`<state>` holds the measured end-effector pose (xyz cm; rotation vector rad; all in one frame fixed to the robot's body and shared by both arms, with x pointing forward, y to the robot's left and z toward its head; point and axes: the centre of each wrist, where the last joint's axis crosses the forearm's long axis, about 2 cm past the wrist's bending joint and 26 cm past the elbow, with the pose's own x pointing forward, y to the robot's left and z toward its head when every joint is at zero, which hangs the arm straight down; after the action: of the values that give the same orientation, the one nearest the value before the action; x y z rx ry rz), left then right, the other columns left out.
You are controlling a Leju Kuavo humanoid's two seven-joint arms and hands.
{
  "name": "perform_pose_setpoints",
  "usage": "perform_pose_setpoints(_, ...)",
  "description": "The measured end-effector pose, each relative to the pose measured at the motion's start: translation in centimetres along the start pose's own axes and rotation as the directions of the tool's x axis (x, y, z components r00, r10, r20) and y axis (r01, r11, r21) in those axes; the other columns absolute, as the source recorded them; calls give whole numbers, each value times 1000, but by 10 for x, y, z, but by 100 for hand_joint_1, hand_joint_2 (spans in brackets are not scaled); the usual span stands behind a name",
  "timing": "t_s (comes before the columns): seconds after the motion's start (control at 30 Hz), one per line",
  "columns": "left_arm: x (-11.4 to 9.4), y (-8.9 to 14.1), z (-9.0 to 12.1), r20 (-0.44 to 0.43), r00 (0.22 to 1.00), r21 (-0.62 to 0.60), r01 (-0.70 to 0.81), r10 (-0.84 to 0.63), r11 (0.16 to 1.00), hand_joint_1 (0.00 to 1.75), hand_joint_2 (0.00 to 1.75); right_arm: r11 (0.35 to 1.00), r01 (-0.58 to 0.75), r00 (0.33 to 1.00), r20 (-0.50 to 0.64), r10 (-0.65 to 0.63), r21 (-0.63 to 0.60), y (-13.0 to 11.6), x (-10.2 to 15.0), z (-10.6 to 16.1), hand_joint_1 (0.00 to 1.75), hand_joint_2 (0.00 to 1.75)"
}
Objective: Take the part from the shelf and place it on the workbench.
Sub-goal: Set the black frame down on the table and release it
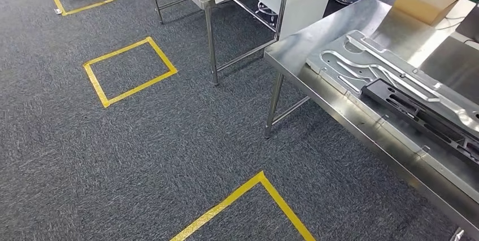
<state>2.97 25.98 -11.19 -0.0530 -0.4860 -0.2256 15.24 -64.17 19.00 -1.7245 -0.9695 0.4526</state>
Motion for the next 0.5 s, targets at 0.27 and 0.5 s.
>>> perform_pose_setpoints(0.27,-1,-2,0,-2,1000,-3,-2,2,1000,0,0,1000,-2,1000,-1,2,1,0,-1,0,0,0)
perform_pose_setpoints(0.5,-2,-2,1,-4,1000,-5,0,0,1000,0,0,1000,-6,1000,5,6,-5,-2,-1,-2,0,0)
